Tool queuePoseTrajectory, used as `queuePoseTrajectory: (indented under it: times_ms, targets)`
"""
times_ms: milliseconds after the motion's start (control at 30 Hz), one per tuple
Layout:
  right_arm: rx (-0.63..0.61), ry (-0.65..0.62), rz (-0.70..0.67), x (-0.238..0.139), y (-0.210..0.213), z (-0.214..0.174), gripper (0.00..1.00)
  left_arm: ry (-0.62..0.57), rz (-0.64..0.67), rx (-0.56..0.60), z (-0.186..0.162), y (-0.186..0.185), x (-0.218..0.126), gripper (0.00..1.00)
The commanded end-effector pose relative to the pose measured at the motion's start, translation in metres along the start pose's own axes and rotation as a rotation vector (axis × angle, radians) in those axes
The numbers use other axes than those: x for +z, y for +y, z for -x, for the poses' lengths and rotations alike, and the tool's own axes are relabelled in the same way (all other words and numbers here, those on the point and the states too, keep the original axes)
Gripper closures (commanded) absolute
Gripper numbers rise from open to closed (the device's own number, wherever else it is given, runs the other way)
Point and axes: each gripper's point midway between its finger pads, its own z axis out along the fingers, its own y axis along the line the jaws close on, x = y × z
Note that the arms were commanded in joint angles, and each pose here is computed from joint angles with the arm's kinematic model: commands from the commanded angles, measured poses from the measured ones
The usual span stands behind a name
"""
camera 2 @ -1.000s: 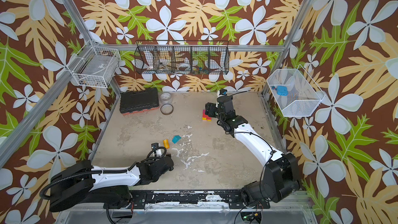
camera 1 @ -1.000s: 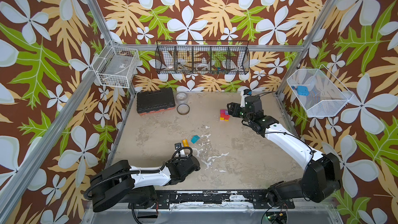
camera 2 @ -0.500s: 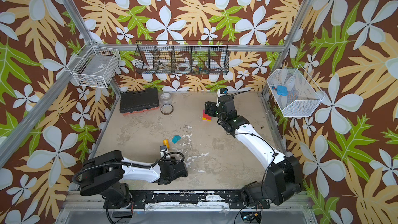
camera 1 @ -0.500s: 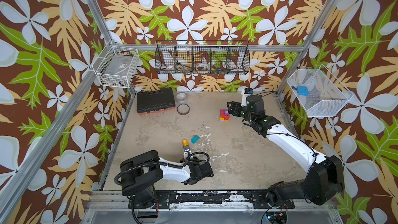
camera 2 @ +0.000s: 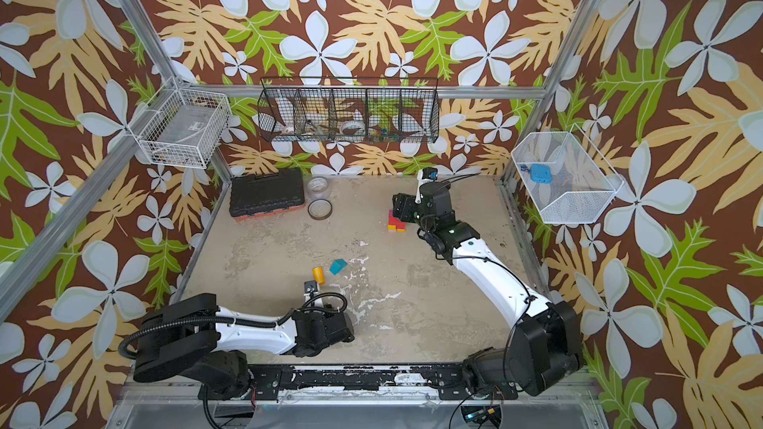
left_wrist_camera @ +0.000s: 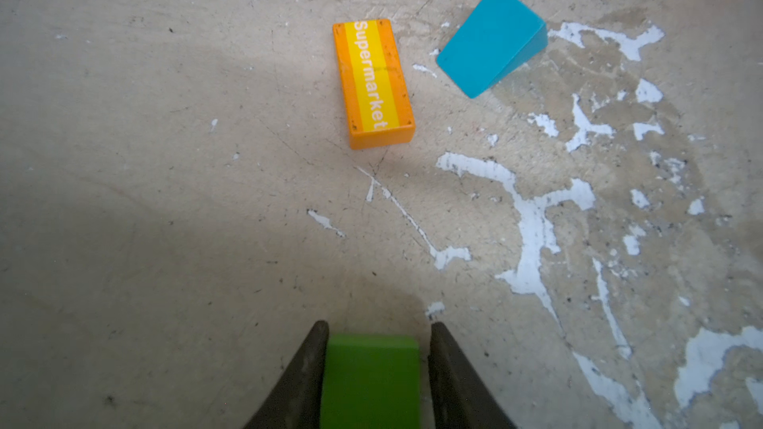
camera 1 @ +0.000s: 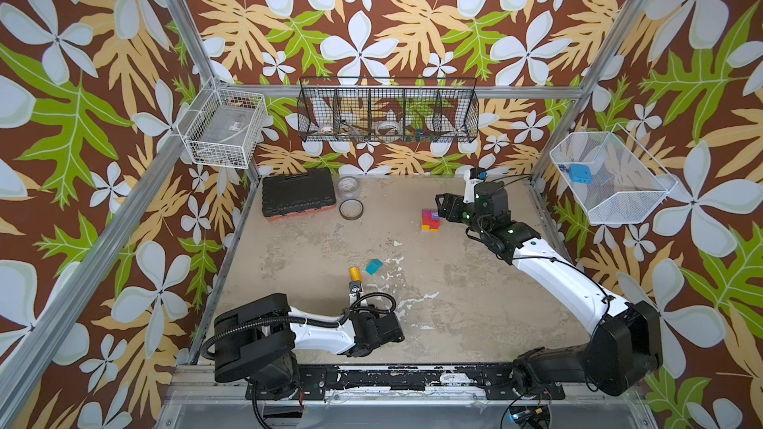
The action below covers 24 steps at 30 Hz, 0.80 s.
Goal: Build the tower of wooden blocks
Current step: 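Close the left gripper on the green cube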
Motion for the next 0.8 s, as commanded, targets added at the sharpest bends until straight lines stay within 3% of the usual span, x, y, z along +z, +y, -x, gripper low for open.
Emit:
queuePoseTrajectory:
  times_ms: [0,267,533,767]
  targets:
    - [-0.006,-0.022,-0.003,-0.0038,0.0001,0.0061,0.22,0.103,-0.037,-0.004,-0.0181,-0.0033,-0.0015,0.61]
    - [-0.007,-0.02,0.002,-0.0025,0.0014,0.0065,0.21,0.12,-0.067,0.008,-0.0187,-0.0023,-0.0063,0.62]
    - [-0.009,-0.021,0.0,-0.0018,0.0017,0.0067,0.21,0.141,-0.101,0.022,-0.0215,-0.0081,-0.008,0.57]
    - [-0.007,-0.021,0.002,-0.0029,0.0019,0.0075,0.21,0.152,-0.115,0.036,-0.0222,-0.0093,-0.0101,0.62]
